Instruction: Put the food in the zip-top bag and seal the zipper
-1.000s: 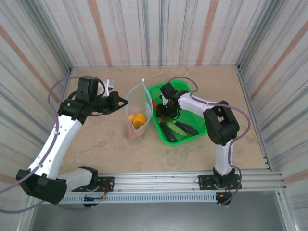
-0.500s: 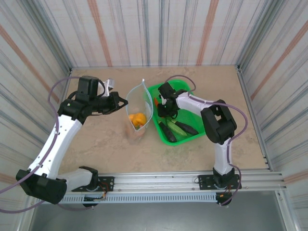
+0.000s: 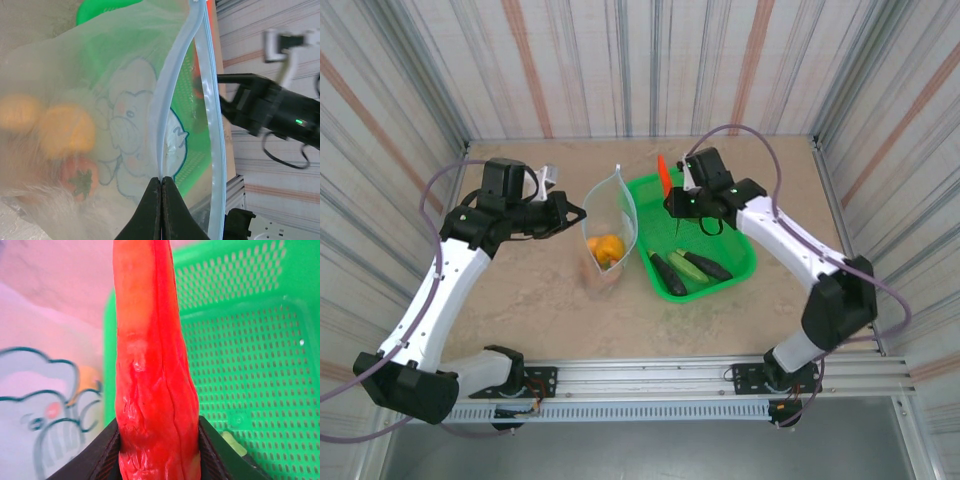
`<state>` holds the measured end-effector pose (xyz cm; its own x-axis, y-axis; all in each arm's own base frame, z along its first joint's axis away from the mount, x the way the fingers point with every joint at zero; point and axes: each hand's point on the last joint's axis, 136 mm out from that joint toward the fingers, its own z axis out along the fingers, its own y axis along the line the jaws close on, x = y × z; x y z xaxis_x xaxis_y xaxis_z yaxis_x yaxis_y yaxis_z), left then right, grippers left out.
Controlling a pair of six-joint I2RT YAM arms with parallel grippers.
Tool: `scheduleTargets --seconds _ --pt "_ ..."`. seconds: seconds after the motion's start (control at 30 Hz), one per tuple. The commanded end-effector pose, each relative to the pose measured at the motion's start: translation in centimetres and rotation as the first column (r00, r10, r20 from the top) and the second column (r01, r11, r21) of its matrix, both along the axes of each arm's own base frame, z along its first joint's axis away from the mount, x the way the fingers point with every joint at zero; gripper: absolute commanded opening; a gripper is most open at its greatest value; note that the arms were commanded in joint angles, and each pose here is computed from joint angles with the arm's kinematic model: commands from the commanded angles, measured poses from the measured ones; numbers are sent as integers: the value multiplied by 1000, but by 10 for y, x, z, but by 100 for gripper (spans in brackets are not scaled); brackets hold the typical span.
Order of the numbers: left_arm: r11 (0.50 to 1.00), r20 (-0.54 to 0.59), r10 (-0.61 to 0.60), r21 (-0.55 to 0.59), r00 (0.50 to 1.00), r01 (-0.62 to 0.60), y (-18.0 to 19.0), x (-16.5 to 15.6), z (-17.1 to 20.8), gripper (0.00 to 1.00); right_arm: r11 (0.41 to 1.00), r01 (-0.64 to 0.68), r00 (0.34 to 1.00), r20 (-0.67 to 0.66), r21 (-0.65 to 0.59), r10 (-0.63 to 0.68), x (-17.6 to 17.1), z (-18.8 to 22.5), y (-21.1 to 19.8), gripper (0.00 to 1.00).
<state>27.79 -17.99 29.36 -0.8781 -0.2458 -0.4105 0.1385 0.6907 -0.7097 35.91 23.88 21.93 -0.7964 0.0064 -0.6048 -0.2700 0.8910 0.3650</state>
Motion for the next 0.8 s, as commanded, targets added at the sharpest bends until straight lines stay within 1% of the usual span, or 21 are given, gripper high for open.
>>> scheduleTargets --seconds 0.0,0.17,0.23,0.33,0.43,0.53,0.67,0.77 --pt "999 23 -1 -39 1000 2 -3 2 12 0 993 -46 993 110 113 34 -23 53 13 35" --pt "998 19 13 -54 1000 -12 -2 2 12 0 972 -156 953 284 179 101 -56 132 44 35" --pt "998 14 13 -56 1000 -12 -3 2 12 0 960 -197 937 327 199 125 -69 155 57 35" --pt "998 4 19 -61 1000 -18 -3 2 10 0 938 -252 917 367 236 154 -83 177 81 35" --pt "998 4 24 -66 1000 -23 -3 4 10 0 917 -278 920 354 288 167 -90 180 106 36" --pt "997 9 26 -67 1000 -25 -3 4 12 0 917 -261 928 340 302 152 -90 169 123 37" --pt "997 12 28 -66 1000 -27 -3 4 14 0 925 -226 933 339 305 116 -81 144 136 37" --pt "997 8 30 -67 1000 -29 -2 4 12 0 940 -186 949 300 286 96 -72 115 143 39"
